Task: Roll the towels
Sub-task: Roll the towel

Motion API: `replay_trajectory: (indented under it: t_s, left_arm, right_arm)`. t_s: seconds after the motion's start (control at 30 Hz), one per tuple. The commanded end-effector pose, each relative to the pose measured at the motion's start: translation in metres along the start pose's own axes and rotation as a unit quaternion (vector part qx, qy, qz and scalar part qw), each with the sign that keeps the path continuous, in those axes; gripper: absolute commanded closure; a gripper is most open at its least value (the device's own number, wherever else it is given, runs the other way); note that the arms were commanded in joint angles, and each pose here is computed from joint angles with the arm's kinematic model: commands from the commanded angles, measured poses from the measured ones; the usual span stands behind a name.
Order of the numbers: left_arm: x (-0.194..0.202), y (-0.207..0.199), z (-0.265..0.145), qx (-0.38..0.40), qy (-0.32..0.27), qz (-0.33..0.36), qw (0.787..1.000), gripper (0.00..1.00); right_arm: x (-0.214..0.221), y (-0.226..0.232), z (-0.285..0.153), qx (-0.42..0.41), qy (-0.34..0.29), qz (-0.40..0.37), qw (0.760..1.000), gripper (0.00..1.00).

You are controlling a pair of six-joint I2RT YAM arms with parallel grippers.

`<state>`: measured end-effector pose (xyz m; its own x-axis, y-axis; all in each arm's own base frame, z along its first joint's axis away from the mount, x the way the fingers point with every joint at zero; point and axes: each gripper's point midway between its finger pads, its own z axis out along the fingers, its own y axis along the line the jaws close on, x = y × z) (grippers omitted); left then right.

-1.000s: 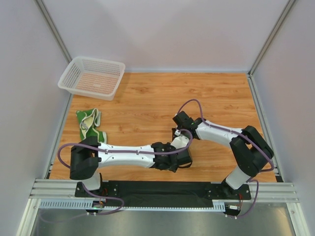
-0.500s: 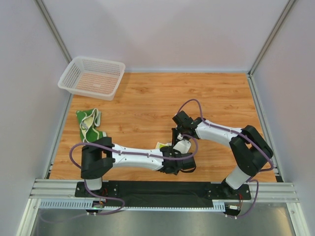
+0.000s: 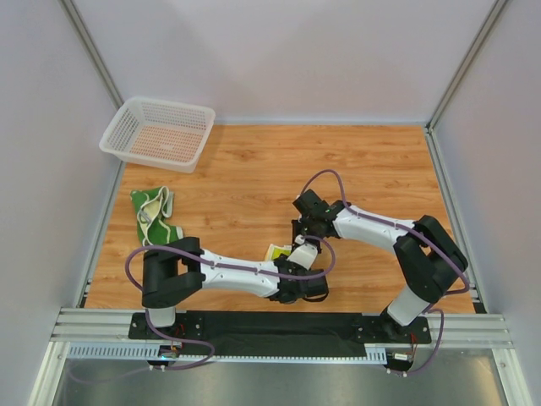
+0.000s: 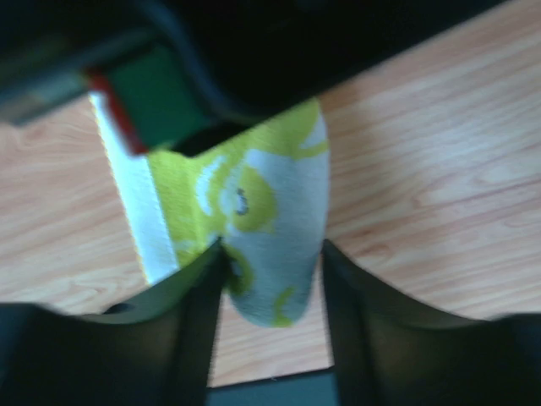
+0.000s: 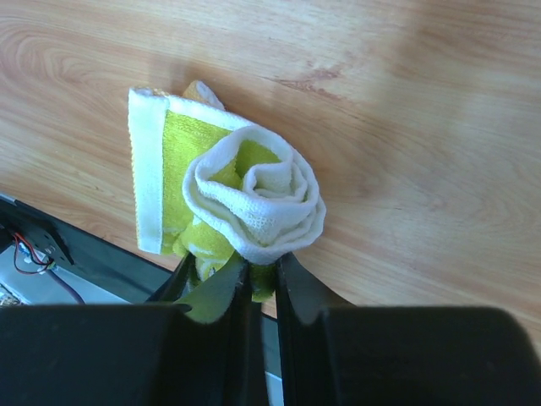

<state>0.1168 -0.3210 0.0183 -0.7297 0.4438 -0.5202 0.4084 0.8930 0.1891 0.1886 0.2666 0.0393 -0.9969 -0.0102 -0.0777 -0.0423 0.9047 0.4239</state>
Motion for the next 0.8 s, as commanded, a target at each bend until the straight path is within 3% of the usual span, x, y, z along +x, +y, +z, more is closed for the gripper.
replay_trajectory:
  t_s: [0.0, 0.07, 0.17, 0.27, 0.6, 0.77]
  left_arm:
    - [0.030, 0.013, 0.014, -0.013, 0.044, -0.006, 0.999, 0.51]
    - [0.030, 0.015, 0.015, -0.007, 0.046, -0.015, 0.999, 0.64]
    - [0.028, 0.018, 0.016, 0.010, 0.044, -0.029, 0.999, 0.77]
    - [0.029, 0.020, 0.015, 0.037, 0.040, -0.039, 0.998, 0.83]
    - [0.039, 0.016, 0.012, 0.180, 0.068, -0.126, 0.973, 0.87]
    - [0.040, 0.023, 0.009, 0.236, 0.090, -0.223, 0.941, 0.88]
  right_arm:
    - [0.000, 0.004, -0.001, 0.002, 0.012, -0.009, 1.000, 0.85]
    - [-0.001, 0.005, -0.001, 0.000, 0.013, -0.008, 1.000, 0.82]
    - [-0.002, 0.006, -0.003, -0.002, 0.012, -0.011, 1.000, 0.73]
    - [-0.006, 0.005, -0.006, 0.000, 0.010, -0.010, 1.000, 0.58]
    - [-0.061, 0.002, -0.051, -0.009, -0.044, -0.004, 0.999, 0.37]
    - [-0.074, -0.007, -0.072, -0.024, -0.066, 0.005, 0.998, 0.34]
